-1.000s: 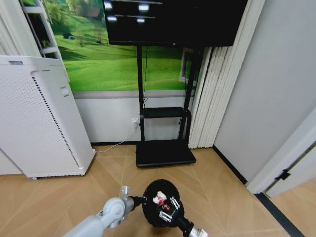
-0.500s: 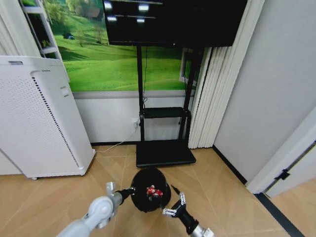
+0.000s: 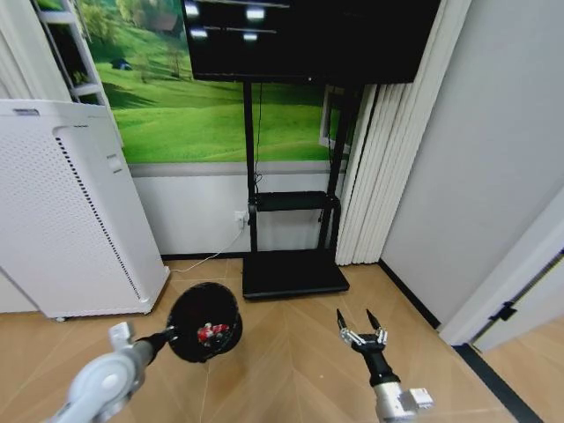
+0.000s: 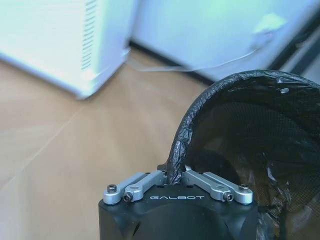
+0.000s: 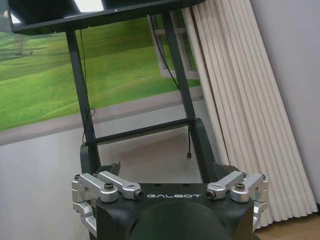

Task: Pick up the trash bin and place the garbage on the floor into it.

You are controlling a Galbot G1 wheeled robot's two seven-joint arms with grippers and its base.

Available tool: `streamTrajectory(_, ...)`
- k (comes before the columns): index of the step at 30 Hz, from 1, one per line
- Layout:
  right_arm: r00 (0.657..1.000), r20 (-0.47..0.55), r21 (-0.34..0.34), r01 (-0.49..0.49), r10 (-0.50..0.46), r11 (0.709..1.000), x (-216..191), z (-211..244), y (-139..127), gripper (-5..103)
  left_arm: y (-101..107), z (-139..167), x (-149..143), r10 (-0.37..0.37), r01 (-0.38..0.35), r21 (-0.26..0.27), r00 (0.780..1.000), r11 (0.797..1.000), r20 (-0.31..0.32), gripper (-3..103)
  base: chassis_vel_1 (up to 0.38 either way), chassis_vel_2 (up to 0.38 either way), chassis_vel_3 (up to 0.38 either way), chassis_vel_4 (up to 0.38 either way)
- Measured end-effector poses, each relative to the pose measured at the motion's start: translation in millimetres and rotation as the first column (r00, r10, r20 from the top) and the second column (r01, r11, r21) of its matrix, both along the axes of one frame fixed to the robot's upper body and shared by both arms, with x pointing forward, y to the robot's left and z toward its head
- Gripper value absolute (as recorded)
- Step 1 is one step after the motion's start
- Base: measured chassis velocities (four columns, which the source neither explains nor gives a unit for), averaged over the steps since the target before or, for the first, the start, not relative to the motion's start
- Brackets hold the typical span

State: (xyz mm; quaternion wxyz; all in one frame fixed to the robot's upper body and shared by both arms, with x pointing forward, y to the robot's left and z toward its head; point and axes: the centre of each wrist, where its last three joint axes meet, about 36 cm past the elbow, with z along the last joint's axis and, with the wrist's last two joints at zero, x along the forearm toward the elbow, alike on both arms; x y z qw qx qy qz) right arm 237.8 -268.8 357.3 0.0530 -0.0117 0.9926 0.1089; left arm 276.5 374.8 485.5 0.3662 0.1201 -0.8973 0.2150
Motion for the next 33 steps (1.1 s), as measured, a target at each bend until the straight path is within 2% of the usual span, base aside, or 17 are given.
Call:
streamTrajectory(2, 1.0, 0.0, -0.013, 0.005, -0.005, 1.0, -0.6, -2.1, -2.1, 100, 16.6, -2.1, -32.3, 0.05, -0.05, 0.0, 0.998, 0.999, -0.026, 0, 0.0, 0.0, 0.0, 0.0)
streamTrajectory(4, 1.0, 0.005, -0.021, 0.007, -0.007, 1.0, 1.4, -5.1, -3.9, 100, 34.6, -3.3, -66.8, 0.113, -0.113, 0.026, 0.993, 0.993, -0.033, 0, 0.0, 0.0, 0.0, 0.0)
streamTrajectory(5, 1.0, 0.005, -0.021, 0.007, -0.007, 1.0, 1.4, -5.1, -3.9, 100, 34.6, -3.3, -66.8, 0.113, -0.113, 0.026, 0.993, 0.993, -0.033, 0, 0.0, 0.0, 0.0, 0.0)
streamTrajectory(8, 1.0, 0.018, -0.026, 0.017, -0.017, 1.0, 8.5, -9.3, -5.8, 100, 58.7, -12.7, -102.5, 0.203, -0.199, 0.08, 0.978, 0.977, -0.042, 0, 0.0, 0.0, 0.0, 0.0)
streamTrajectory(9, 1.0, 0.018, -0.026, 0.017, -0.017, 1.0, 8.5, -9.3, -5.8, 100, 58.7, -12.7, -102.5, 0.203, -0.199, 0.08, 0.978, 0.977, -0.042, 0, 0.0, 0.0, 0.0, 0.0)
streamTrajectory(13, 1.0, 0.022, -0.022, 0.017, -0.016, 1.0, 17.3, -10.8, -5.2, 100, 73.8, -26.0, -119.9, 0.28, -0.273, 0.113, 0.958, 0.955, -0.056, 0, 0.0, 0.0, 0.0, 0.0)
streamTrajectory(16, 1.0, 0.02, -0.02, 0.015, -0.015, 1.0, 19.2, -11.9, -5.5, 100, 74.5, -34.7, -123.1, 0.298, -0.288, 0.142, 0.953, 0.947, -0.054, 0, 0.0, 0.0, 0.0, 0.0)
streamTrajectory(19, 1.0, 0.02, -0.016, 0.016, -0.016, 1.0, 20.8, -12.3, -6.0, 100, 71.8, -40.3, -126.6, 0.308, -0.296, 0.149, 0.949, 0.944, -0.067, 0, 0.0, 0.0, 0.0, 0.0)
streamTrajectory(24, 1.0, 0.015, -0.011, 0.019, -0.019, 1.0, 25.2, -18.0, -7.6, 100, 62.5, -45.5, -129.5, 0.355, -0.343, 0.115, 0.929, 0.932, -0.108, 0, 0.085, 0.098, -0.062, -0.056)
streamTrajectory(33, 1.0, 0.015, 0.002, 0.021, -0.021, 1.0, 34.8, -24.2, -11.4, 100, 59.3, -46.9, -135.9, 0.4, -0.393, 0.078, 0.899, 0.916, -0.176, 0, 0.191, 0.203, -0.201, -0.193)
